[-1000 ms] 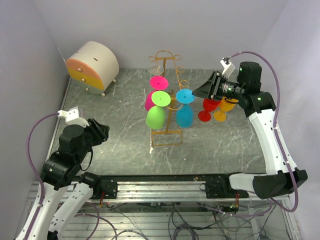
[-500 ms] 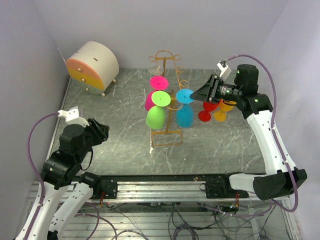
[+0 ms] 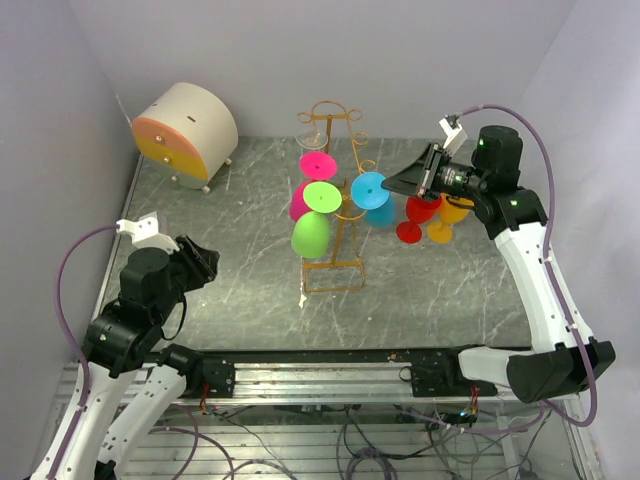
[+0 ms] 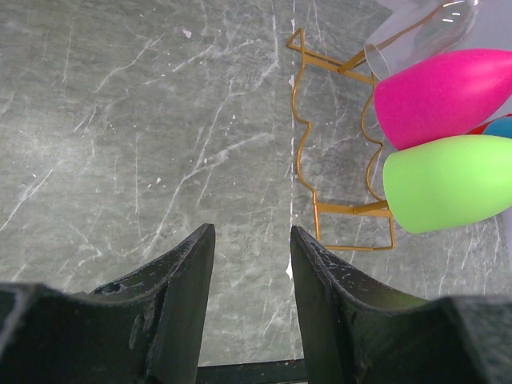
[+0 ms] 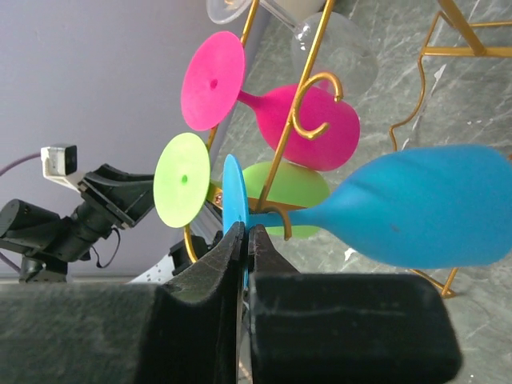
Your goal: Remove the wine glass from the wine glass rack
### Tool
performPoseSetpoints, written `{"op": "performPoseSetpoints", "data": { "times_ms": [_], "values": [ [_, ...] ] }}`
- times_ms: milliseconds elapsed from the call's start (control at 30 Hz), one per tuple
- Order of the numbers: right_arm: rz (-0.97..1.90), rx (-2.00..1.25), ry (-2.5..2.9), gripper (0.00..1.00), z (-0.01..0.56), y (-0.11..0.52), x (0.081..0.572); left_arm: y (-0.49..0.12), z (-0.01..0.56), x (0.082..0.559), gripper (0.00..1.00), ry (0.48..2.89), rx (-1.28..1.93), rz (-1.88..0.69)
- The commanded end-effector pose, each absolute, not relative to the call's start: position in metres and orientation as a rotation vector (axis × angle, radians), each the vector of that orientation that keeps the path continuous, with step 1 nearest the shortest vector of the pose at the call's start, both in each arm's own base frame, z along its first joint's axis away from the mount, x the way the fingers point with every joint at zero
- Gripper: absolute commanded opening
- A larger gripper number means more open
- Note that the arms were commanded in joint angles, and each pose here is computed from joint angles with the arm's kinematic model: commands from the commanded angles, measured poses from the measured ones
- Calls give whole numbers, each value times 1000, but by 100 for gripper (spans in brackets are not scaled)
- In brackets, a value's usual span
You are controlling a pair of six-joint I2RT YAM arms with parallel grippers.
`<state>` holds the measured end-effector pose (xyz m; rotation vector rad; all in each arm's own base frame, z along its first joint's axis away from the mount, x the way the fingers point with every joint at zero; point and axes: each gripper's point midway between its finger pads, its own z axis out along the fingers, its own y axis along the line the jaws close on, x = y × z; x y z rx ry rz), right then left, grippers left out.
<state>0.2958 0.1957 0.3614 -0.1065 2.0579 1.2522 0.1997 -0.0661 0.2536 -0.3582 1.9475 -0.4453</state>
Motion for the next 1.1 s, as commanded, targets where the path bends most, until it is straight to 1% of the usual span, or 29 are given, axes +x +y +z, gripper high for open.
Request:
{"op": "performPoseSetpoints", "data": {
  "times_ms": [0,467,767,1067],
  "values": [
    [1254,-94,1984,0,381,195,293,-64,255,203,53,1935,-372,-429],
    [1207,78,1932,0,393,183,301,-63,257,203,54,1929,-372,-431],
    [1275,84,1935,0,390,186,289,-63,257,203,54,1930,-372,-428],
    [1225,127,1941,0,385,179,289,-63,257,203,54,1928,-376,-427]
  ]
}}
